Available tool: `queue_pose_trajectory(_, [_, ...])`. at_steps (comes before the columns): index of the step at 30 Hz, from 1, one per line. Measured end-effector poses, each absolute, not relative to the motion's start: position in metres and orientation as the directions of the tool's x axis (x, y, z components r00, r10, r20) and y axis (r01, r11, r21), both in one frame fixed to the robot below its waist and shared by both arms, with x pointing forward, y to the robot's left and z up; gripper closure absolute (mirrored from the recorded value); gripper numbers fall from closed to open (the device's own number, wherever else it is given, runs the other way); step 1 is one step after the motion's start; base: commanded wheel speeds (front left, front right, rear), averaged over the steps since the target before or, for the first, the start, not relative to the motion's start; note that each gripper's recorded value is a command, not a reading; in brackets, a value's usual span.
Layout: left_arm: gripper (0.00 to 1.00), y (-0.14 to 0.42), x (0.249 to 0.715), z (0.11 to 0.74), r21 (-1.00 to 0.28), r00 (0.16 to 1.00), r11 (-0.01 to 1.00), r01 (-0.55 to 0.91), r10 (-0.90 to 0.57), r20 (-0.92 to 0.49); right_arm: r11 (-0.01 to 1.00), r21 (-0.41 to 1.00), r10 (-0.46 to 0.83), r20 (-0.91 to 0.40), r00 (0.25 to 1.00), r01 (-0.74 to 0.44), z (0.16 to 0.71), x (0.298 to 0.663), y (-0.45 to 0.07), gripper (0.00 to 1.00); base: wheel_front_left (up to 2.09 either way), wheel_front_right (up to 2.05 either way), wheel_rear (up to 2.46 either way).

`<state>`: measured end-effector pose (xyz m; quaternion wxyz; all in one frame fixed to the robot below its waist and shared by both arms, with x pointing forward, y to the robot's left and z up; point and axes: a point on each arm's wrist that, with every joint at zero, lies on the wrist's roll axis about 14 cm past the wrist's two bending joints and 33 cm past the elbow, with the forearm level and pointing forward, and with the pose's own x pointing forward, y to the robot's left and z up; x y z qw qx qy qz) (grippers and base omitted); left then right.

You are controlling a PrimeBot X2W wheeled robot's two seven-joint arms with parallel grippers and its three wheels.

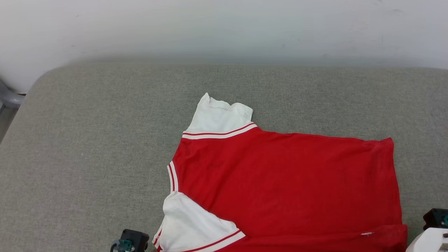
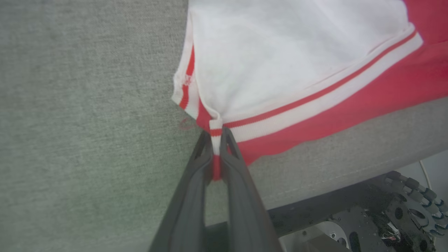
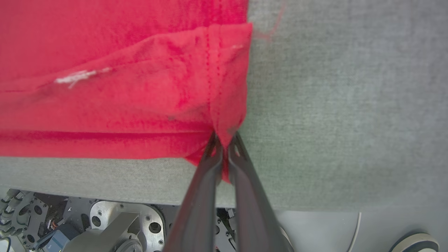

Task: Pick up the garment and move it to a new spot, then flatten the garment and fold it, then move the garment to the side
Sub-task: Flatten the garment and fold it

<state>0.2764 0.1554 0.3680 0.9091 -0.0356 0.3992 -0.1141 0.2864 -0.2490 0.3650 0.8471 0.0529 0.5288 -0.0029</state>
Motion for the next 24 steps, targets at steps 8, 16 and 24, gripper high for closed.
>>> queue_pose_trajectory(8, [0.00, 0.163, 0.293, 0.389, -0.118, 0.753, 0.979, 0.168, -0.204, -0.626, 0.991, 0.121, 0.068, -0.807, 0.587, 0.052, 0.391, 0.310, -0.245, 0.00, 0.00, 0.00, 0.00])
queue_pose_trajectory(16, [0.00, 0.165, 0.341, 0.482, -0.074, 0.961, 0.982, 0.173, -0.185, -0.205, 0.983, 0.173, 0.130, -0.402, 0.906, -0.064, 0.492, 0.362, -0.223, 0.00, 0.00, 0.00, 0.00])
queue_pose_trajectory(24, [0.00, 0.158, 0.357, 0.537, -0.058, 0.985, 0.986, 0.158, -0.154, 0.073, 0.989, 0.105, 0.114, -0.055, 0.992, -0.108, 0.551, 0.371, -0.217, 0.00, 0.00, 0.00, 0.00])
